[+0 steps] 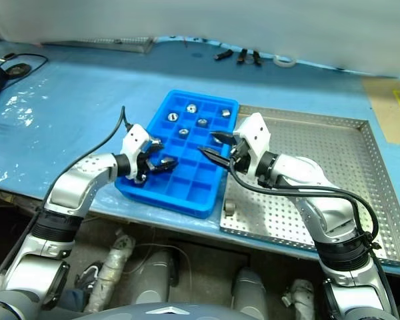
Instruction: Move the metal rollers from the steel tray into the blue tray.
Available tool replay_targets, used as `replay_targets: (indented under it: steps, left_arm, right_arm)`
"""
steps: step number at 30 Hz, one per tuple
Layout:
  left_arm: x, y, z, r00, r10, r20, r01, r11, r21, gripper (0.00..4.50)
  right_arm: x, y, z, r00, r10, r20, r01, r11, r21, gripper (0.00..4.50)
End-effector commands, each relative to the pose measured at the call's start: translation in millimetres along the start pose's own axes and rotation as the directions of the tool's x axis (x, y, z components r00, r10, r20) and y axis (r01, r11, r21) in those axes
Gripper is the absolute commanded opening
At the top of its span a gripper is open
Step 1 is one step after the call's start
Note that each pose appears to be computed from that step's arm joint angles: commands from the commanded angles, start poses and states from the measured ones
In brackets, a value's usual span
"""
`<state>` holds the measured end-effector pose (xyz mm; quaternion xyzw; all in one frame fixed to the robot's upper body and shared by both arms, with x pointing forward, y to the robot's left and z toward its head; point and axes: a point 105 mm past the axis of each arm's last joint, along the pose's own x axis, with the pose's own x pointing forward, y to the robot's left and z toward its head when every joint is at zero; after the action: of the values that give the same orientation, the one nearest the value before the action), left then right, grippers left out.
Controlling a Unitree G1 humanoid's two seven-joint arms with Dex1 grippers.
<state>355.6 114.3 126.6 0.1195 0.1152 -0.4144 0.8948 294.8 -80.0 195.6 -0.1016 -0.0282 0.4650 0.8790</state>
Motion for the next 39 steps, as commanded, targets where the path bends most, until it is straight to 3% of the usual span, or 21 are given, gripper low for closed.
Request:
replay_targets:
  steps: [1,8,16,24,29,31,35,39]
  left_arm:
    - [-0.7,0.1,24.6,0.997,-0.028,0.075,0.024,0.998,0.049,3.93]
    - [10.6,-15.0,66.8,0.963,-0.150,0.224,0.143,0.989,0.047,3.93]
    - [43.2,-30.1,88.2,0.925,-0.277,0.259,0.257,0.960,0.107,3.93]
    - [75.3,-53.2,104.3,0.871,-0.412,0.266,0.376,0.909,0.177,3.93]
    - [81.0,-63.9,104.0,0.838,-0.486,0.248,0.447,0.872,0.199,3.93]
    - [79.6,-66.0,103.0,0.825,-0.511,0.242,0.472,0.858,0.205,3.93]
    - [58.6,-65.7,98.1,0.766,-0.609,0.208,0.567,0.791,0.230,3.93]
    - [50.6,-54.5,96.1,0.792,-0.576,0.200,0.534,0.814,0.230,3.93]
  right_arm:
    - [-5.0,-2.2,12.1,0.999,-0.026,0.043,0.028,0.999,-0.040,2.47]
    - [-21.7,-29.2,6.2,0.979,-0.203,0.026,0.204,0.977,-0.057,2.47]
    - [-49.0,-38.2,-3.7,0.942,-0.334,-0.013,0.333,0.940,-0.071,2.47]
    - [-98.8,-60.9,-33.3,0.796,-0.598,-0.095,0.594,0.802,-0.065,2.47]
    - [-114.8,-54.5,-43.8,0.754,-0.643,-0.135,0.643,0.764,-0.051,2.47]
    - [-113.8,-46.7,-46.5,0.762,-0.630,-0.149,0.630,0.775,-0.053,2.47]
    - [-98.4,-20.9,-45.5,0.857,-0.490,-0.161,0.490,0.871,-0.039,2.47]
    - [-92.1,-27.3,-41.5,0.888,-0.431,-0.160,0.427,0.902,-0.061,2.47]
